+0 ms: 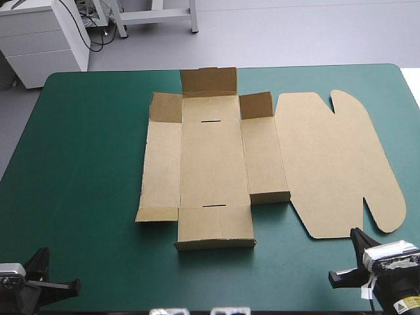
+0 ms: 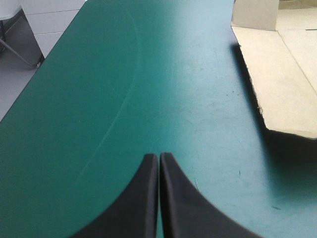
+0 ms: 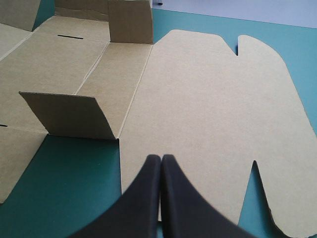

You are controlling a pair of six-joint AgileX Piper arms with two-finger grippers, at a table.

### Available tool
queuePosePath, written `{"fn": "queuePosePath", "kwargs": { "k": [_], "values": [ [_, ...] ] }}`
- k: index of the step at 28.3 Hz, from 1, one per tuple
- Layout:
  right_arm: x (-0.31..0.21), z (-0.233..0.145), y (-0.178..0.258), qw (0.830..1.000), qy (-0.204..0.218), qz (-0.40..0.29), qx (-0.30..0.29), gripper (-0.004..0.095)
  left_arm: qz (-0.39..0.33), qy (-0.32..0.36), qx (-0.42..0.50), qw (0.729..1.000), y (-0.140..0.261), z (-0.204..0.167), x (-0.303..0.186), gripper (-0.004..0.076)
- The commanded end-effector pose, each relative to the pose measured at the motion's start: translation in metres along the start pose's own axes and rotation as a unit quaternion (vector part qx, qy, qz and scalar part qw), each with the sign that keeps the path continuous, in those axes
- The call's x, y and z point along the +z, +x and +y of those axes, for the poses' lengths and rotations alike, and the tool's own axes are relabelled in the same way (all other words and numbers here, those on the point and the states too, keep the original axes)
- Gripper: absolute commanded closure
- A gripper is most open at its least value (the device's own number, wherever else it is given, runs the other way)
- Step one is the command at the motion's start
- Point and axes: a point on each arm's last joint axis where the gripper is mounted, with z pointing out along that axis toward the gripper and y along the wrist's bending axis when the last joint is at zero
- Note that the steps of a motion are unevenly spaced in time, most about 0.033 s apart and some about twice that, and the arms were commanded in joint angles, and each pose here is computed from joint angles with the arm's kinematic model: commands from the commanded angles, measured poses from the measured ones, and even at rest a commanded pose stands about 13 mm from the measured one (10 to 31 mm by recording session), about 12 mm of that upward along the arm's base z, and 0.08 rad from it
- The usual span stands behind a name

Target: Fold the box

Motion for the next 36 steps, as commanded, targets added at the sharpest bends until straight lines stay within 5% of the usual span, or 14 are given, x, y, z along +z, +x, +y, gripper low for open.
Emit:
{"fn": "queuePosePath", "kwargs": {
  "k": [1, 22, 36],
  "values": [
    [-0.003, -0.002, -0.013, 0.999, 0.011, -0.041, 0.002, 0.0927, -0.051, 0.01, -0.008, 0.999, -0.011, -0.001, -0.006, 0.0731],
    [-0.003, -0.003, -0.013, 0.999, 0.015, -0.04, -0.005, 0.0927, -0.068, 0.079, -0.073, 0.992, -0.053, -0.017, 0.04, 0.0731],
    [-0.003, -0.003, -0.013, 0.999, 0.015, -0.04, -0.005, 0.0927, 0.105, 0.1, -0.062, 0.987, -0.107, -0.034, 0.153, 0.0726]
  ]
}}
